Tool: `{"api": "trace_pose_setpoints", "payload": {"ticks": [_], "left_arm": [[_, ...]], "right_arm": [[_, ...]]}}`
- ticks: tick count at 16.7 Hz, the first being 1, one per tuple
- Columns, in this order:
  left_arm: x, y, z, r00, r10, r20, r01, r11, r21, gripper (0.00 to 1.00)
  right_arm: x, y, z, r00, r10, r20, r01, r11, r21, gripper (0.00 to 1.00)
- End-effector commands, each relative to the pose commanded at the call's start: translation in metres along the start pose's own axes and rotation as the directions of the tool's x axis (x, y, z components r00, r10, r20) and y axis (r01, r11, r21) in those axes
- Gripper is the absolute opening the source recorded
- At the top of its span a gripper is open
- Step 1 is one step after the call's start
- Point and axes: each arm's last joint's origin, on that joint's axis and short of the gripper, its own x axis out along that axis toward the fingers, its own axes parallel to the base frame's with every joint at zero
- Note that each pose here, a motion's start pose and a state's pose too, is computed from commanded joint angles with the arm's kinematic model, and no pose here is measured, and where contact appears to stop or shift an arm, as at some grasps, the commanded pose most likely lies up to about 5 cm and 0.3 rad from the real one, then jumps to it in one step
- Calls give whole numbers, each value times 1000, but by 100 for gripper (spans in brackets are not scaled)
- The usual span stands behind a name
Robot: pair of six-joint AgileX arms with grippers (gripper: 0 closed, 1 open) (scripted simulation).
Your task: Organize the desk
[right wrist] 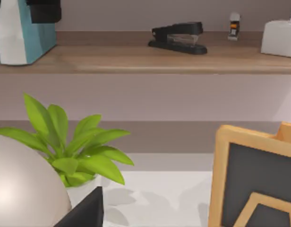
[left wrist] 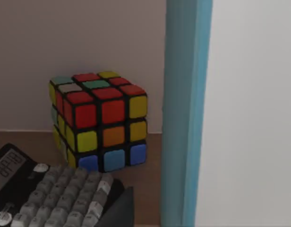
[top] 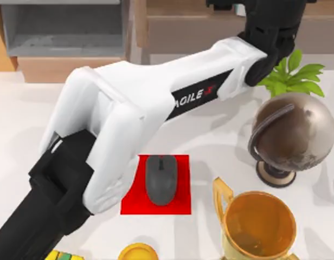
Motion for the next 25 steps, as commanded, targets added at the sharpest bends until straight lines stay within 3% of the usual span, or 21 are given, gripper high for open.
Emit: {"api": "trace_pose_setpoints", "payload": {"ticks": [8,18,25], "left_arm": [[0,0,0,1000,0,0,0,1000,0,2],[-2,-1,2,1000,-2,2,2,1000,-1,0],[-29,-2,10,1000,-7,-4,7,1000,6,0]], "right_arm": [[0,0,0,1000,0,0,0,1000,0,100],[0,0,0,1000,0,0,0,1000,0,100],[0,0,0,1000,0,0,0,1000,0,100]]}}
